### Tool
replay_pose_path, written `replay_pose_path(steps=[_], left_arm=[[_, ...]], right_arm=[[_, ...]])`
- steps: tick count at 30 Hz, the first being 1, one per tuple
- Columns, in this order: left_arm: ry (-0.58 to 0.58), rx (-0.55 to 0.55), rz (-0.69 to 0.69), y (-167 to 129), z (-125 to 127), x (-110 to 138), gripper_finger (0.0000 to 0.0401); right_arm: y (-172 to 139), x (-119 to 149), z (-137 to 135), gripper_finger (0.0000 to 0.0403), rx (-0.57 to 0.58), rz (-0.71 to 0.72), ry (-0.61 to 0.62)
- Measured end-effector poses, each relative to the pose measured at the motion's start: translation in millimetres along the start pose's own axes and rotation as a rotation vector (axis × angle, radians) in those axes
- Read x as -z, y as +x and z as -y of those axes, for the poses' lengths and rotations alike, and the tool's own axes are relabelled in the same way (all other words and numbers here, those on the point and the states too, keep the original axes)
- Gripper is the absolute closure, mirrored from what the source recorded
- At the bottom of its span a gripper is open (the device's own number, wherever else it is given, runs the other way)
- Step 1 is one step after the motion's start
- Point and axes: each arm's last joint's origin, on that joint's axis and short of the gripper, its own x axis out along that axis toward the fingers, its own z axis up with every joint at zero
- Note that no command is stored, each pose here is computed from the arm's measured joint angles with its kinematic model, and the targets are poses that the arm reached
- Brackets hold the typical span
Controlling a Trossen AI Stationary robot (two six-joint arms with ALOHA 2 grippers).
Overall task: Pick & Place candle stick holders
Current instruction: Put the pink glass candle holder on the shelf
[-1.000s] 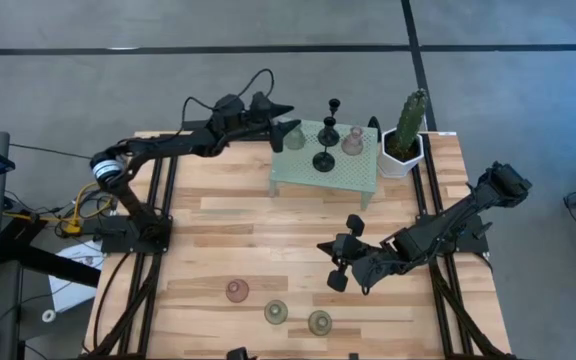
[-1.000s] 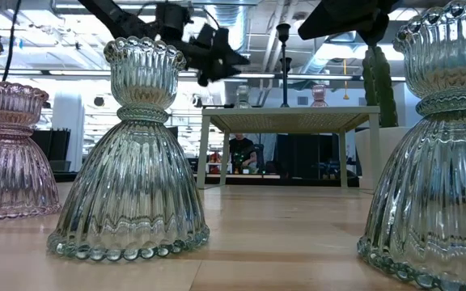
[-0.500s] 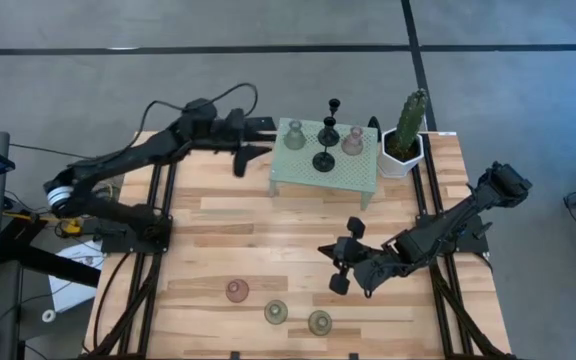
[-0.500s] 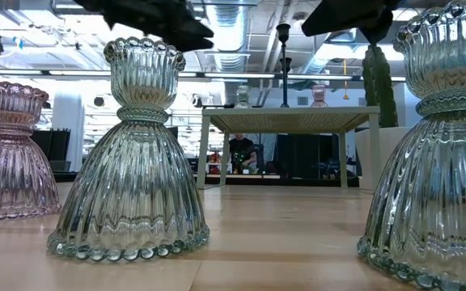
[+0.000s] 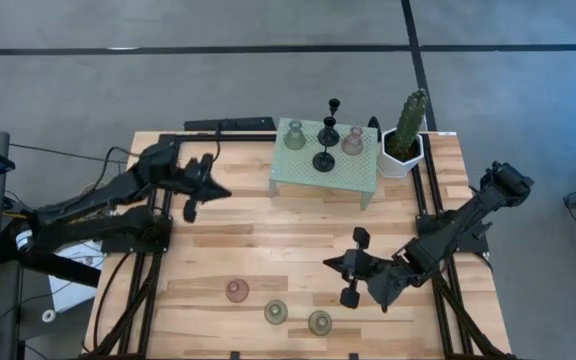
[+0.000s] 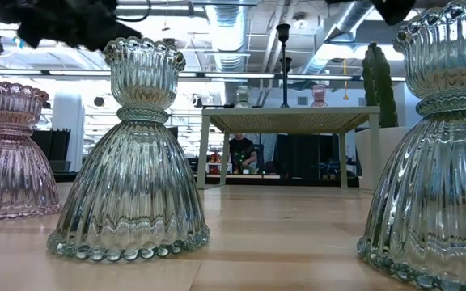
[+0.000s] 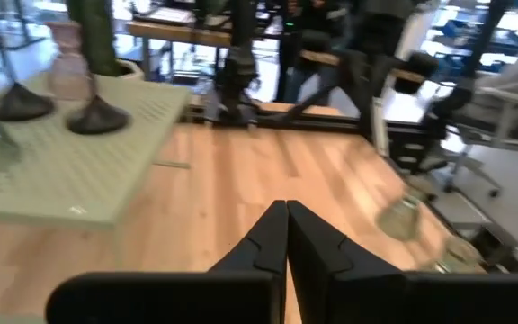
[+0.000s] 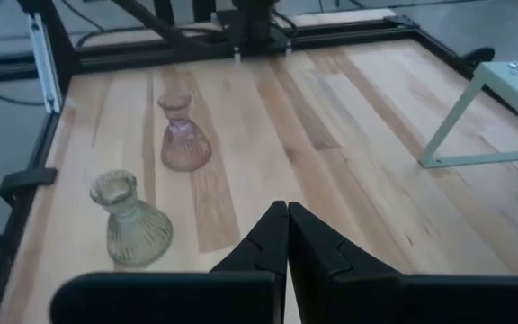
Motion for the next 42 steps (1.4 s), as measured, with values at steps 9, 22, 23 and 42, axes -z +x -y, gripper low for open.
replay_pose_path(steps=[9, 22, 23, 42], left_arm=[[-0.038, 0.219, -0.004, -10, 18, 48, 0.0393], [-0.194, 0.339, -0.09, -1, 28, 95, 0.0397], [-0.199, 0.342, -0.085, 0, 30, 96, 0.0397], [-0.121, 0.388, 0.102, 25, 85, 79, 0.0396]], right_arm=[[-3, 2, -3, 0.0403, -0.006, 0.004, 0.085], [-3, 1, -2, 0.0403, 0.016, 0.017, 0.088], [-3, 1, -2, 0.0403, 0.016, 0.017, 0.088], [-3, 1, -2, 0.0403, 0.017, 0.017, 0.088]])
